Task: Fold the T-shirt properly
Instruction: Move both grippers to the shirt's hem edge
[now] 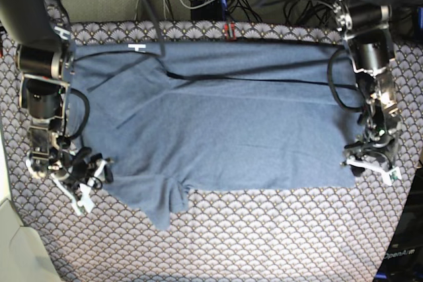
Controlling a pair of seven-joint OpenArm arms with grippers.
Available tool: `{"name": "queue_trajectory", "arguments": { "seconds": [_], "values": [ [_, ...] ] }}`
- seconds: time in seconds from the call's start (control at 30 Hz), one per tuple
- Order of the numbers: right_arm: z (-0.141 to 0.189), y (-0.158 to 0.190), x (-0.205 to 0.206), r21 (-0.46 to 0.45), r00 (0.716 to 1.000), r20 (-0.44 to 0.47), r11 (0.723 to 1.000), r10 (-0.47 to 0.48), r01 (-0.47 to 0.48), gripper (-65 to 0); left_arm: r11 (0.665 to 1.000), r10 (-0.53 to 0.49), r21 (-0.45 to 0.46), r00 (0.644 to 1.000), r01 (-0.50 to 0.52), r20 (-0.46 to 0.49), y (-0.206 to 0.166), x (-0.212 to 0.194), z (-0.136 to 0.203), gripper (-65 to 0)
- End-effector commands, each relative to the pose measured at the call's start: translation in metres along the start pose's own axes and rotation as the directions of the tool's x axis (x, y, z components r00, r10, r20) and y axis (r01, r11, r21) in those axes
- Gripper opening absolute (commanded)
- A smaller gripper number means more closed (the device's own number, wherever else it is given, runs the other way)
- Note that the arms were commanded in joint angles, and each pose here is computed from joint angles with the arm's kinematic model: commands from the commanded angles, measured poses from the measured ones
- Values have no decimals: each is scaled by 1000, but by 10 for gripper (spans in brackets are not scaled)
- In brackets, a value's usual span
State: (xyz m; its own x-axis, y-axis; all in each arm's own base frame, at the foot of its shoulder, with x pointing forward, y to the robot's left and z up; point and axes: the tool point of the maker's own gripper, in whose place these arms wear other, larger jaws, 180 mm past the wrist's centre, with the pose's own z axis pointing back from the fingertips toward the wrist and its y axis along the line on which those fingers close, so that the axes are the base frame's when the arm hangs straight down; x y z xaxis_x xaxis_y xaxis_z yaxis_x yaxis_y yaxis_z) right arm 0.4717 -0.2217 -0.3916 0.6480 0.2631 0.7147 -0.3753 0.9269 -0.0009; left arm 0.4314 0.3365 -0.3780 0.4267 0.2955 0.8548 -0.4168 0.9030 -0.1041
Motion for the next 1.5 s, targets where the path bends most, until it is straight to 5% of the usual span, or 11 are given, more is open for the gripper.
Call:
{"name": "queue_trajectory", "arguments": {
  "seconds": [0.0,0.53,1.2,1.3,1.47],
  "values": [
    [10,-18,33,-46,996,86,999,3,1,-352,1000,0,10,996,-1,85,6,32,-2,-222],
    [7,-35,21,-171,990,138,983,-41,65,-352,1000,15,11,995,-16,102,4,33,-8,-222],
    [-4,-26,4,-154,985,150,982,-84,107,-360,1000,18,5,993,-19,112,1,37,-7,-222],
    [-5,-25,-2,-152,986,144,982,-88,110,-428,1000,21,3,992,-22,126,0,45,-7,-222],
    [-9,-21,-1,-162,984,147,979,-97,120,-646,1000,25,3,983,-26,181,0,59,-7,-222]
  ]
}}
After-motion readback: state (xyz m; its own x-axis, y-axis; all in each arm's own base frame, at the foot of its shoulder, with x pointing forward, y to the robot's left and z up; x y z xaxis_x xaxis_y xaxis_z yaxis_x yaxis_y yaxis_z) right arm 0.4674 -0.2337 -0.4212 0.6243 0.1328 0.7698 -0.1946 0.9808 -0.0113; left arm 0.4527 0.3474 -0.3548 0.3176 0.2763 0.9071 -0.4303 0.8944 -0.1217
